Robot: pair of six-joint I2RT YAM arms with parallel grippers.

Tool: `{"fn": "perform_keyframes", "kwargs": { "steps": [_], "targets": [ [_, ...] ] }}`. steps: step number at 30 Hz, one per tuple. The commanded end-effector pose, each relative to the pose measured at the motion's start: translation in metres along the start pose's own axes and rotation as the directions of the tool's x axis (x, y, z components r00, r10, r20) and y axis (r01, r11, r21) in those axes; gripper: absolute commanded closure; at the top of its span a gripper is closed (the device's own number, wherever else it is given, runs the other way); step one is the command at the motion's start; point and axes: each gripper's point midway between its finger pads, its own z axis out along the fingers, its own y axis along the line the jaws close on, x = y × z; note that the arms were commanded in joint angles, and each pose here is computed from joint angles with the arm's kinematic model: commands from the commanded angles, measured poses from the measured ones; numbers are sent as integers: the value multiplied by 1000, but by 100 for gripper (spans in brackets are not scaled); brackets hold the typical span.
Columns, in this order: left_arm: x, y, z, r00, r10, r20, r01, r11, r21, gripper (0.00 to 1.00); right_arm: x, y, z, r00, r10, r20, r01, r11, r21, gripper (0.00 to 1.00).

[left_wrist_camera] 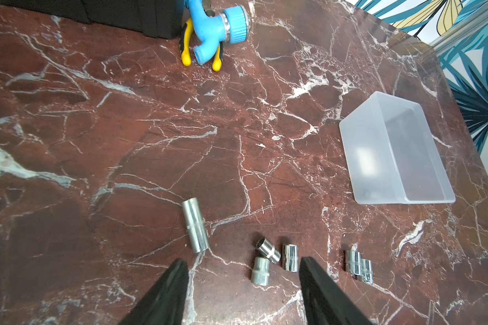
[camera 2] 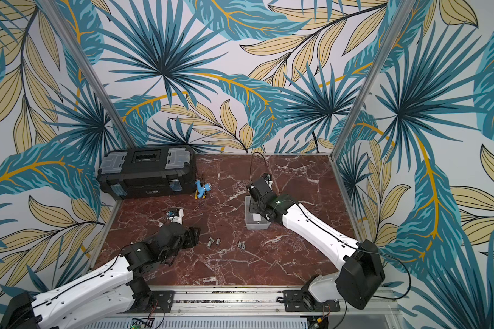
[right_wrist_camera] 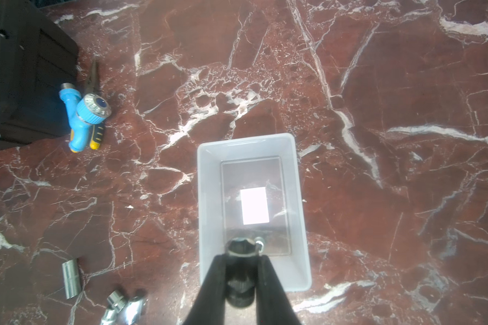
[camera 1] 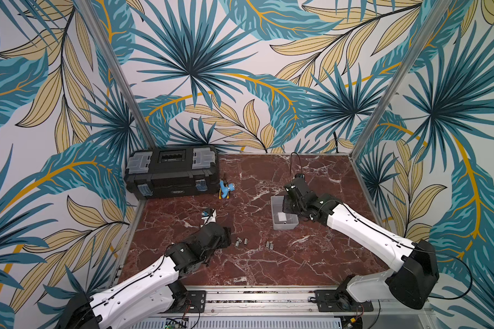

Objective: Put the socket on the desktop into the storage box
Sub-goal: Place the socket head in the storage box.

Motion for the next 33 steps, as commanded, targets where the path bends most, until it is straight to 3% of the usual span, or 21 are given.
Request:
{"fn": "perform_keyframes", "kwargs": {
  "steps": [1, 22, 33],
  "targets": [
    [10, 9, 4, 999, 28, -24, -29, 999, -18, 33, 6, 1, 7, 998, -36, -44, 36, 999, 3, 100],
    [6, 11, -7, 1000, 30, 4, -30, 1000, 2, 33, 16, 3, 59, 988, -25, -152, 31, 999, 37, 100],
    [-14, -12, -8, 999, 48, 20, -49, 998, 39, 32, 10, 7, 51, 989, -26, -143, 27, 1000, 5, 100]
  ]
}}
